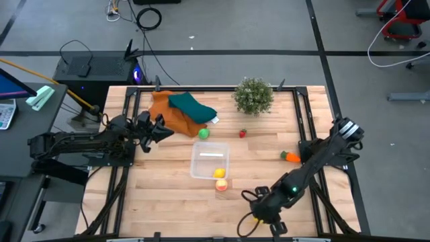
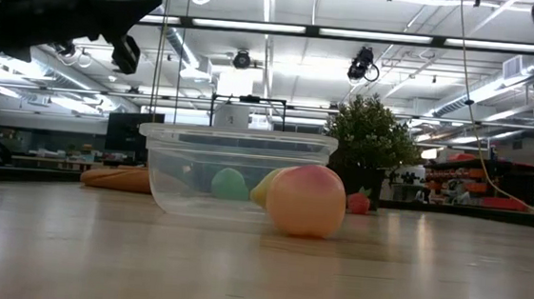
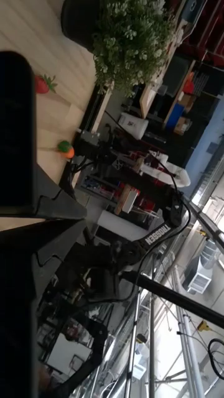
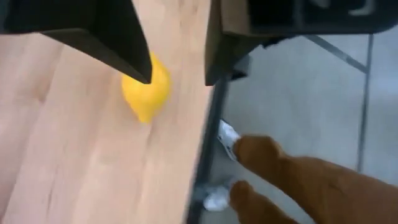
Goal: Pick and placing Produce into tupperware
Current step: Put the yellow lemon into the transparent container
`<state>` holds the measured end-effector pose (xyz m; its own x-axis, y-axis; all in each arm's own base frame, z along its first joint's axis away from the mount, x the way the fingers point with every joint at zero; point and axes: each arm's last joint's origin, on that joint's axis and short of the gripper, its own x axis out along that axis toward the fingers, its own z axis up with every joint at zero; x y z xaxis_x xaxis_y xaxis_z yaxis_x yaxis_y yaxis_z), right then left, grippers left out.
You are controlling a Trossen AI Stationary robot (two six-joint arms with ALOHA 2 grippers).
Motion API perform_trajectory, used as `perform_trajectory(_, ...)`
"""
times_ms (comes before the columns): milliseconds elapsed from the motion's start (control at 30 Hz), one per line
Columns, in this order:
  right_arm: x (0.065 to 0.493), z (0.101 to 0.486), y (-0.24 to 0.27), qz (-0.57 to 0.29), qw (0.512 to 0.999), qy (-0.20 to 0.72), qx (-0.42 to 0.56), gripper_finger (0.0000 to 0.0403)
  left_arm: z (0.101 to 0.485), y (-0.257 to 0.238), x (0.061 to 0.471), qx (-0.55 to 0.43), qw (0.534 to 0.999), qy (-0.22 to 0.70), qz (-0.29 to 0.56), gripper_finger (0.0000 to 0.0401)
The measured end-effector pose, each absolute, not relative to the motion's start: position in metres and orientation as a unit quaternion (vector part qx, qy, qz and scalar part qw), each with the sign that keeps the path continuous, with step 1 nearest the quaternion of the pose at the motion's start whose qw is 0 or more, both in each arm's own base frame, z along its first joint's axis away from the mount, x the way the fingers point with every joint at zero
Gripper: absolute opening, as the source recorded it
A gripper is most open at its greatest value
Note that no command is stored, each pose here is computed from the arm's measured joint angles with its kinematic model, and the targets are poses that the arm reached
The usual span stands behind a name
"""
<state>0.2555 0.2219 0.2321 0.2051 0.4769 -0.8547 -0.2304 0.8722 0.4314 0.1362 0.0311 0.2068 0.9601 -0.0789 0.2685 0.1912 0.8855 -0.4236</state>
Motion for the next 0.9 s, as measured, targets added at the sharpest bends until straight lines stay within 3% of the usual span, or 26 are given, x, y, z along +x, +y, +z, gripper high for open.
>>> perform_trajectory(267,0.264,0.2,0.229,0.207,0.751,0.621,0.086,0.0246,0.207,0.03,0.136,-0.228,0.963,-0.119,-0.082,0.0017)
perform_trajectory(467,0.262,0.197,0.233,0.208,0.748,0.624,0.084,0.0316,0.207,0.03,0.136,-0.228,0.963,-0.118,-0.082,0.0017)
perform_trajectory(667,0.252,0.193,0.247,0.216,0.737,0.635,0.083,0.0351,0.207,0.03,0.136,-0.228,0.963,-0.118,-0.082,0.0009)
perform_trajectory(900,0.243,0.176,0.262,0.19,0.731,0.651,0.08,0.0355,0.206,0.031,0.136,-0.231,0.963,-0.114,-0.081,0.0023)
